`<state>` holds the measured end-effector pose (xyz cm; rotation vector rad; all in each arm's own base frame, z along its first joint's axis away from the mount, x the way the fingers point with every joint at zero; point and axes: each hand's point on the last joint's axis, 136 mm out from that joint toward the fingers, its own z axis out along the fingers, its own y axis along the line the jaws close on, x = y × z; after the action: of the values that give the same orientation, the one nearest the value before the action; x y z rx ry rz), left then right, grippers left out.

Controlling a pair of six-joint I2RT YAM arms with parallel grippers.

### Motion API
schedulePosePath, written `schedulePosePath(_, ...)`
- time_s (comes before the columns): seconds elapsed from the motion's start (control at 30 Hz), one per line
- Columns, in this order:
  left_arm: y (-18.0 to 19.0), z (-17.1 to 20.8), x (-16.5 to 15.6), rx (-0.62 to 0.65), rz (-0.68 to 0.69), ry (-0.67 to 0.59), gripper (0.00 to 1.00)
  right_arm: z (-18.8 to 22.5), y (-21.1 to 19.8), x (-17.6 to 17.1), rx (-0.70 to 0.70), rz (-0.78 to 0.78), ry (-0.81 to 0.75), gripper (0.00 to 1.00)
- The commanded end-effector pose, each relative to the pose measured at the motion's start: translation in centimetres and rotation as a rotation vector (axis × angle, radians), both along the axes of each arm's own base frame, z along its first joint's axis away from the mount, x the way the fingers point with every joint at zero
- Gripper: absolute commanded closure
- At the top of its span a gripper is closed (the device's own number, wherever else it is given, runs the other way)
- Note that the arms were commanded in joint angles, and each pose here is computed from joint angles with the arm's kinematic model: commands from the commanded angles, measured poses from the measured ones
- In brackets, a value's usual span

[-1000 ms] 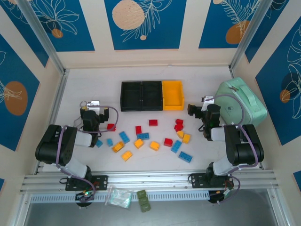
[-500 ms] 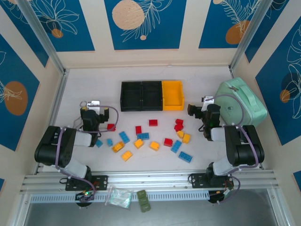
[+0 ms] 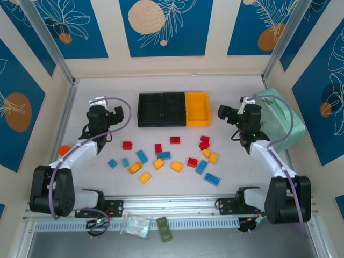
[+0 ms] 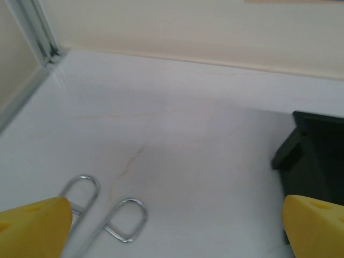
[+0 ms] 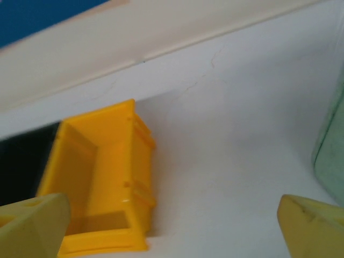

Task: Sort the legos into containers by color
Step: Pick up the lego from the bottom-right of the table.

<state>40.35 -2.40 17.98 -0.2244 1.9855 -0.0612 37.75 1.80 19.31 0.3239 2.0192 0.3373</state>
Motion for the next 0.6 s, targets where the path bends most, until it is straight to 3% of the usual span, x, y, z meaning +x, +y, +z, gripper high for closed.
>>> schedulePosePath(0.0,-3.1,-1.5,-2.0,-0.278,-0.076,0.144,0.01,-1.3,1.3,-3.5,0.294,0.005,0.220,0.09)
schedulePosePath(0.1,-5.9,-1.5,-3.2,-0.399,-0.196,0.186,0.00,-1.8,2.3,-5.5,0.358,0.013,0.318,0.20)
schedulePosePath(0.23,-8.9,-2.4,-5.8,-0.490,-0.313,0.339,0.15,-3.8,3.5,-9.4,0.348,0.007,0.572,0.32)
schedulePosePath(0.43,-13.0,-4.0,-11.4,-0.461,-0.465,0.556,0.25,-7.4,4.4,-14.2,0.189,-0.030,0.824,0.36)
schedulePosePath(0.57,-15.8,-4.5,-15.0,-0.399,-0.546,0.609,0.26,-8.9,5.9,-16.5,0.146,-0.008,0.907,0.39)
